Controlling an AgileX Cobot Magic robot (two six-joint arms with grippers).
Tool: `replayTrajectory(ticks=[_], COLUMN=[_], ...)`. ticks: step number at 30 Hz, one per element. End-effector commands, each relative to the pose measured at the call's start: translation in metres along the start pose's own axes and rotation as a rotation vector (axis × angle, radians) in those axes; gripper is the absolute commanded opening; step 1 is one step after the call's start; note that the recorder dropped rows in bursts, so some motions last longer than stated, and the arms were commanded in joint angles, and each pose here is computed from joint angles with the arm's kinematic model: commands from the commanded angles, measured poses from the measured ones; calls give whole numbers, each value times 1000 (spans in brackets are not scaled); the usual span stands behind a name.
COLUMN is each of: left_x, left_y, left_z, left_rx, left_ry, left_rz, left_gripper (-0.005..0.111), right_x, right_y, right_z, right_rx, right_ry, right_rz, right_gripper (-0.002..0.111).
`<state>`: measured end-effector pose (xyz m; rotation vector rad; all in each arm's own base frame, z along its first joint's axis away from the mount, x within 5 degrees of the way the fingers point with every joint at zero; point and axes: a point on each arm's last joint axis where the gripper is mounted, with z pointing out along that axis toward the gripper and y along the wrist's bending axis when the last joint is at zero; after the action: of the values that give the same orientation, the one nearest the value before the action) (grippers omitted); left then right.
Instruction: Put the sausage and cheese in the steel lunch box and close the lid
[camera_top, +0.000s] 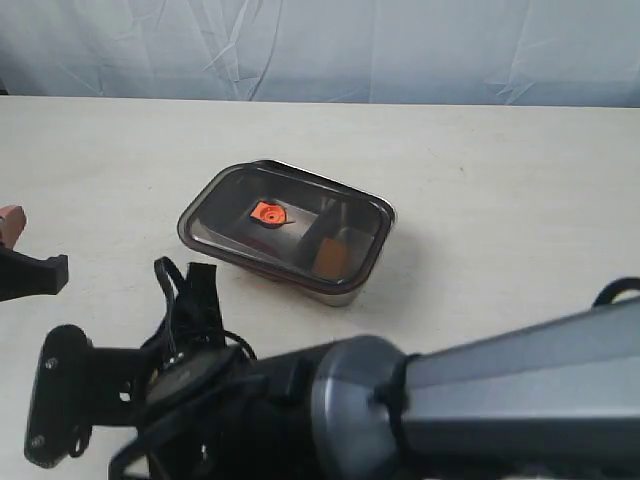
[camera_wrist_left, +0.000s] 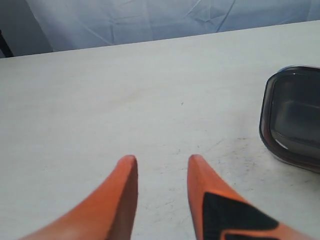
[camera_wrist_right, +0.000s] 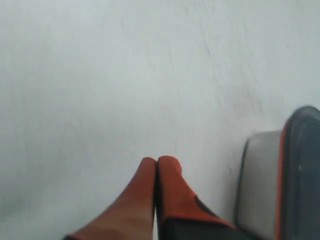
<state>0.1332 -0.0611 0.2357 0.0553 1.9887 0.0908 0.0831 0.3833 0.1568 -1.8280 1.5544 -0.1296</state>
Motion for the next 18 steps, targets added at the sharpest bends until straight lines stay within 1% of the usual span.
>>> replayTrajectory(ticks=[1,4,7,10,12,14,18], left_x=[2,1,1,1,1,0,-2], left_y=[1,2,2,2,4,8,20], left_z=[-1,-1,-1,-1,-1,-1,-3], left_rx=[-3,-8,-16,-17,-38,-83,-209], left_ry=[-1,-2,-4,-4,-7,-15,-40], left_rz=[-4,-13,-15,-15,-15,-20,-49], left_gripper=[33,33,33,33,33,33,33], right_x=[-7,-2,4,10,12,14,15], right_y=[-36,-68,-86,-85,-82,-79,-75], right_z=[13,20,25,26,28,30,35], right_rx=[-115,-97,-95,-127,-148,-163,-170], right_ry=[-143,-154,-137,-91,-63,-45,-37], right_rz=[297,425,472,447,424,428,418], right_gripper=[-1,-1,-1,-1,-1,-1,-1])
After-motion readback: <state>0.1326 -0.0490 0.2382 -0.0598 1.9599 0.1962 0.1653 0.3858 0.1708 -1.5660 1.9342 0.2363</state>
